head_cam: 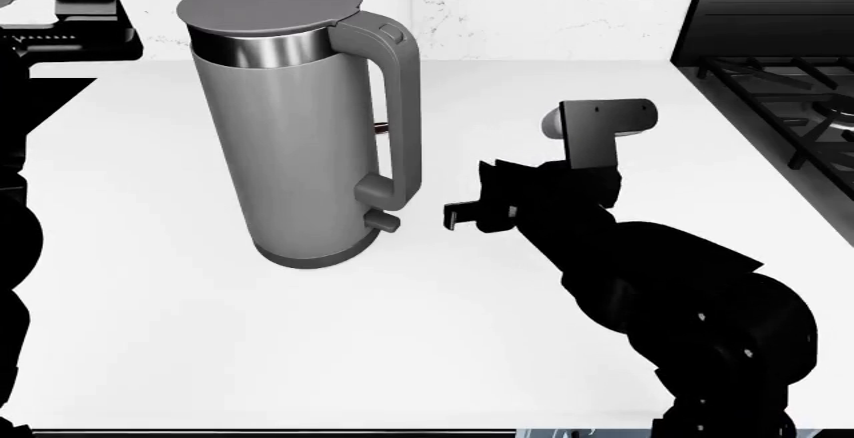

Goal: Press down the lever to turn on the electric kettle.

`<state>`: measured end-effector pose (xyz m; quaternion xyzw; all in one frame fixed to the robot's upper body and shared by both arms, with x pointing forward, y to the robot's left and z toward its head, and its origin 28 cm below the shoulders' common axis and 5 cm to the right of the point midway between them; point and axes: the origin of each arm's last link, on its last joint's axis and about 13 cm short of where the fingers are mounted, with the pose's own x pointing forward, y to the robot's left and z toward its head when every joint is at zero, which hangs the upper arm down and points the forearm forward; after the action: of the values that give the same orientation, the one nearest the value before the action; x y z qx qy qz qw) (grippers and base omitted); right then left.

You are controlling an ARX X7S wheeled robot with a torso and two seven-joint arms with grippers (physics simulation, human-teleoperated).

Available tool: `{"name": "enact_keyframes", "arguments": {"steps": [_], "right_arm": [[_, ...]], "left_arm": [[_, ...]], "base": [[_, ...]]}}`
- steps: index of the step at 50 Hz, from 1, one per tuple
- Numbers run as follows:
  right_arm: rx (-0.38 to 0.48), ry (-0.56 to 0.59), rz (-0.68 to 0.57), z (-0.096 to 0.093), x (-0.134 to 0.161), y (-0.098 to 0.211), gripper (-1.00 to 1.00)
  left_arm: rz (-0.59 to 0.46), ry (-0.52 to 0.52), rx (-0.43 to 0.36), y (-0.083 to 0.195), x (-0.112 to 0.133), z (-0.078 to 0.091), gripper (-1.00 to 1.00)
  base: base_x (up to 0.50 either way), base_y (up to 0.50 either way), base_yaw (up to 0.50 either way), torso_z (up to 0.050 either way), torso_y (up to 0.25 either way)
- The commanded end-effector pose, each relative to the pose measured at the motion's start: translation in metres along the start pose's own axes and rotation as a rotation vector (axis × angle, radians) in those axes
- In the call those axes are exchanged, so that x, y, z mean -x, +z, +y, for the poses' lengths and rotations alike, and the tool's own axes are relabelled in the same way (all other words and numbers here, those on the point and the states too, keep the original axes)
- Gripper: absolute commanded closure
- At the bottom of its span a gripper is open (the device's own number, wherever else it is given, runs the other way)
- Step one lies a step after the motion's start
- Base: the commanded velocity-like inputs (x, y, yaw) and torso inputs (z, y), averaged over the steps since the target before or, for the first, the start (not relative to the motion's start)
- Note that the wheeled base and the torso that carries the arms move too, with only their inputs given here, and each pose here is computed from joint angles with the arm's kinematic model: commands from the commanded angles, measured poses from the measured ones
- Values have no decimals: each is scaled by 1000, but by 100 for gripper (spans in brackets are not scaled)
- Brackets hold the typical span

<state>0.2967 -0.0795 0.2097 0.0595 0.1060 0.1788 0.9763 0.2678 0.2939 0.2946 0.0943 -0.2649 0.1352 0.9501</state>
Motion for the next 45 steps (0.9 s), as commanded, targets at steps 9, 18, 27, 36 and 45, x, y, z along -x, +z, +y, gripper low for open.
{"name": "enact_keyframes", "arguments": {"steps": [9, 18, 27, 36, 45], "right_arm": [[-18, 91, 81, 4, -4, -10, 100], [-105, 128, 100, 3, -7, -11, 100], [-162, 150, 120, 2, -7, -13, 100], [-174, 179, 154, 5, -7, -16, 100], [-167, 233, 179, 10, -5, -16, 100]], "left_arm": [[-1, 0, 8, -1, 2, -1, -100], [0, 0, 9, -1, 4, 0, -100], [0, 1, 9, -2, 3, -2, -100], [0, 1, 9, -2, 2, -2, -100], [0, 2, 9, -3, 2, -2, -100]], "base": [[0, 0, 0, 0, 0], [0, 0, 0, 0, 0], [0, 0, 0, 0, 0], [0, 0, 0, 0, 0], [0, 0, 0, 0, 0]]}}
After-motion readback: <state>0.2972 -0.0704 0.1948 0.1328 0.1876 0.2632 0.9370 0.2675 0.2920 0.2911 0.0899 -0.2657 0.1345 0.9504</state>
